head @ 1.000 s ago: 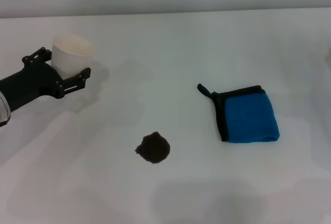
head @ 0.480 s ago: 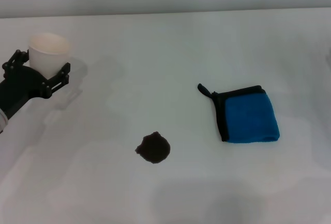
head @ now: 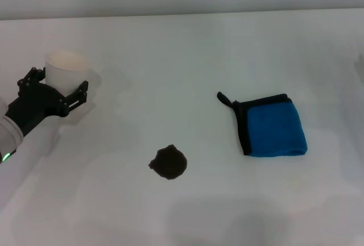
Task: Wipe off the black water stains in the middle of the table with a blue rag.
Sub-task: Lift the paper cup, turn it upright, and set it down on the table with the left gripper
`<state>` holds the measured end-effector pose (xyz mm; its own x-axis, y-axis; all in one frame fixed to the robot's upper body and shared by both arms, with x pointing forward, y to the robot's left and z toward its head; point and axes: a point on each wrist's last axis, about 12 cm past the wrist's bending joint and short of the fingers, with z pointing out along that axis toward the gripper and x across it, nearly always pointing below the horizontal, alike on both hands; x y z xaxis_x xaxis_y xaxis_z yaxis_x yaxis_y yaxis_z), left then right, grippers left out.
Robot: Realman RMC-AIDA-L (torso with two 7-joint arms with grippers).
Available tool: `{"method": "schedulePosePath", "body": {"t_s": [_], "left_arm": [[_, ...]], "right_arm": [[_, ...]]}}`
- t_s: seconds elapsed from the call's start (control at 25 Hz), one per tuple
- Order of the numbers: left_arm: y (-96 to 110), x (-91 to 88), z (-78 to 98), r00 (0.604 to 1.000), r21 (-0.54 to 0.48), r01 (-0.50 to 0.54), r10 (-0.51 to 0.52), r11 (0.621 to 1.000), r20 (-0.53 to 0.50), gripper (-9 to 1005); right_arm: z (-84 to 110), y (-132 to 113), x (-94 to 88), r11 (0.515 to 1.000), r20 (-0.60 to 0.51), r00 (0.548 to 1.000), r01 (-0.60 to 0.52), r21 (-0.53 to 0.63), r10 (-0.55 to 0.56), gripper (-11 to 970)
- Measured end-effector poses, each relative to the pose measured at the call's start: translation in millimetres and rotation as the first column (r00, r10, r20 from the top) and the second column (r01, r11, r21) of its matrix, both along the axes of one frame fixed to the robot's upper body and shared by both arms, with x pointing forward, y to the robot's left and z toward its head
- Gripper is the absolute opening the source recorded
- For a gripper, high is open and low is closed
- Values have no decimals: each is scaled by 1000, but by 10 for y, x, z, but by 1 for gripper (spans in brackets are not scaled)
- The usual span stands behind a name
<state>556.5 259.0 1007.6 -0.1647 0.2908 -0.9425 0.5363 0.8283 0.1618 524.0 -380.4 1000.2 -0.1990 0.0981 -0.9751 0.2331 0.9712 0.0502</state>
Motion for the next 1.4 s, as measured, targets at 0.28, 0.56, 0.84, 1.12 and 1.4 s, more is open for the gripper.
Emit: {"method": "schedulePosePath", "body": {"t_s": [0.28,0.56,0.84,1.12,1.4], "left_arm": [[-1,5,-44,999,25,-13,14,1000,-31,873],[-1,-48,-92,999,34,-13,15,999,-46,875],[-10,-111,-138,999,51,-3,6,999,-47,878],[-8,-190,-191,998,58,4,-1,998,-58,881],[16,-373,-236,999,-6,2,-2,1000,-50,883]], "right_arm": [[-21,14,-19,1000,-7,1000,-1,6,1,854],[-30,23,-26,1000,-10,1000,-1,10,1,854],[-27,30,-19,1000,-8,1000,-1,12,1,855],[-38,52,-28,1000,-8,1000,-1,20,2,855],[-39,55,-29,1000,-7,1000,-1,22,1,855]]}}
